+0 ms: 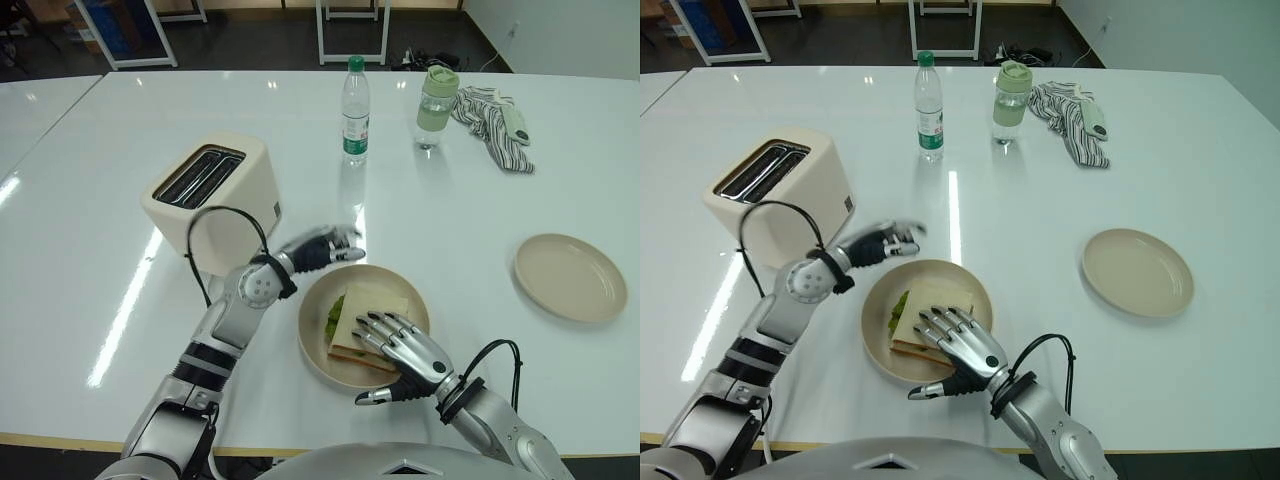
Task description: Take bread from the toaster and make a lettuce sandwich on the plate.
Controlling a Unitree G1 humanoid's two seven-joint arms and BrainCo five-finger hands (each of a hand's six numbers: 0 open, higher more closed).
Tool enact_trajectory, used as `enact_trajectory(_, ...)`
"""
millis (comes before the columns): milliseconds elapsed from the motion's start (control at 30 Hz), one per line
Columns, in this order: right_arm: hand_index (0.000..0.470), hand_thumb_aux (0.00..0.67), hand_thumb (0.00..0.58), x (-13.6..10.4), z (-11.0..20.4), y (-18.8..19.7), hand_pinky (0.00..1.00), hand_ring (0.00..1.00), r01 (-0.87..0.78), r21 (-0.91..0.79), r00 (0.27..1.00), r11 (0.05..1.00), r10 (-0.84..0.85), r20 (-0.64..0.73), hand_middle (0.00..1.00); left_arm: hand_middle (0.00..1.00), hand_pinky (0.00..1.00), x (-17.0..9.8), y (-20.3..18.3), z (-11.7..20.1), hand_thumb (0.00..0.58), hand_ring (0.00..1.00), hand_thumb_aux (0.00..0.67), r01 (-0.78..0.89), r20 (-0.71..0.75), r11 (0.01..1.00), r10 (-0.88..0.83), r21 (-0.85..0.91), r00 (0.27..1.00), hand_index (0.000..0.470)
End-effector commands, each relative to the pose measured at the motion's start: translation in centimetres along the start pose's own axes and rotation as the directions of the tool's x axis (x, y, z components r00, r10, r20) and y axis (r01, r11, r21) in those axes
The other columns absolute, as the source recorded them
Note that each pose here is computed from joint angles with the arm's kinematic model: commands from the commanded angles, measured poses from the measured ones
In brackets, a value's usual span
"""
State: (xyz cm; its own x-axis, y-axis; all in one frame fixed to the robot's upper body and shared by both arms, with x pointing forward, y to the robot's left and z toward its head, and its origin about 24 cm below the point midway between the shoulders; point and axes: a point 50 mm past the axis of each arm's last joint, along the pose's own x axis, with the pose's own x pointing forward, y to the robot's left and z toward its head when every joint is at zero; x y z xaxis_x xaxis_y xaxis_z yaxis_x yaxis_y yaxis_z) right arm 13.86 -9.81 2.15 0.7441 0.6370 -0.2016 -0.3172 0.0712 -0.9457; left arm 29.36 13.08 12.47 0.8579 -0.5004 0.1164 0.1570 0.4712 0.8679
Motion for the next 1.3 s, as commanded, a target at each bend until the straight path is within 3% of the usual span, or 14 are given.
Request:
enact_trajectory(33,0.0,0.0,0.0,-2.7,-1.4,6.0,0.0,0.0,-0.409,0.045,0.905,0.911,0.412,-0.105,0.0,0.0,0.0,-1.3,3.4,1.1,0.0,0.0,0.0,-0.297,0.044,0.953,0.294,0.062,0.955,0.0)
enact_trajectory(200,0.0,0.0,0.0,-1.8,-1.5,4.7,0.0,0.0,-0.309,0.012,0.948,0.951,0.309,-0.074,0.0,0.0,0.0,-2.4,1.4,0.5,0.0,0.0,0.0,-0.299,0.01,0.932,0.307,-0.206,0.952,0.0)
enact_trajectory(333,0.0,0.0,0.0,-0.2,-0.9,1.9,0.0,0.0,-0.043,-0.001,0.999,0.999,0.043,-0.002,0.0,0.0,0.0,-3.2,-0.9,-0.3,0.0,0.0,0.0,-0.247,-0.03,0.847,0.265,-0.47,0.964,0.0)
enact_trajectory(500,0.0,0.0,0.0,0.5,-0.2,-1.0,0.0,0.0,0.236,0.051,0.966,0.97,-0.24,0.101,0.0,0.0,0.0,-3.8,-1.3,-0.6,0.0,0.0,0.0,-0.215,0.0,0.755,0.274,-0.619,0.962,0.0)
enact_trajectory(533,0.0,0.0,0.0,0.5,-0.2,-1.7,0.0,0.0,0.296,0.072,0.947,0.952,-0.303,0.11,0.0,0.41,0.41,-4.0,-1.1,-0.5,0.128,0.41,0.079,-0.206,0.014,0.732,0.282,-0.649,0.959,0.055)
enact_trajectory(567,0.0,0.0,0.0,0.4,-0.1,-2.2,0.0,0.0,0.335,0.105,0.932,0.936,-0.346,0.111,0.0,0.66,0.66,-4.1,-0.8,-0.4,0.4,0.66,0.297,-0.197,0.029,0.715,0.29,-0.671,0.957,0.208)
enact_trajectory(600,0.0,0.0,0.0,0.3,-0.1,-2.7,0.0,0.0,0.366,0.143,0.918,0.92,-0.382,0.108,0.0,1.0,1.0,-4.3,-0.4,-0.3,0.566,1.0,0.568,-0.186,0.047,0.701,0.298,-0.689,0.953,0.398)
enact_trajectory(633,0.0,0.0,0.0,0.0,-0.1,-3.3,0.0,0.0,0.397,0.193,0.902,0.897,-0.42,0.098,0.0,1.0,1.0,-4.6,0.0,-0.1,0.58,1.0,0.67,-0.17,0.069,0.693,0.303,-0.7,0.951,0.47)
enact_trajectory(767,0.0,0.0,0.0,-1.5,-1.1,-5.7,0.0,0.0,0.475,0.393,0.852,0.787,-0.524,0.018,0.0,1.0,1.0,-6.3,2.7,0.2,0.58,1.0,0.67,-0.138,0.146,0.732,0.31,-0.667,0.939,0.47)
enact_trajectory(800,0.039,0.055,0.092,-1.9,-1.5,-6.3,0.99,0.99,0.491,0.436,0.839,0.754,-0.544,-0.004,0.99,1.0,1.0,-6.8,3.3,0.4,0.58,1.0,0.67,-0.125,0.168,0.746,0.305,-0.654,0.938,0.47)
enact_trajectory(833,0.341,0.486,0.536,-2.5,-1.9,-6.8,1.0,1.0,0.495,0.48,0.832,0.724,-0.554,-0.022,1.0,1.0,1.0,-7.4,3.8,0.6,0.58,1.0,0.67,-0.095,0.197,0.766,0.28,-0.635,0.94,0.47)
enact_trajectory(867,0.47,0.67,0.58,-2.9,-2.3,-7.3,1.0,1.0,0.497,0.503,0.828,0.707,-0.559,-0.032,1.0,1.0,1.0,-7.9,4.0,0.9,0.58,1.0,0.67,-0.049,0.231,0.794,0.235,-0.606,0.944,0.47)
enact_trajectory(1033,0.47,0.67,0.58,-7.4,-5.6,-9.0,1.0,1.0,0.349,0.586,0.913,0.732,-0.408,-0.034,1.0,1.0,1.0,-11.7,1.9,1.5,0.58,1.0,0.67,0.422,0.328,0.843,-0.316,-0.333,0.89,0.47)
enact_trajectory(1300,0.47,0.67,0.58,-11.9,-5.7,-6.4,1.0,1.0,-0.12,0.657,0.993,0.745,0.091,0.078,1.0,1.0,1.0,-14.0,-0.4,-0.1,0.58,1.0,0.67,0.61,0.117,0.734,-0.606,-0.297,0.787,0.47)
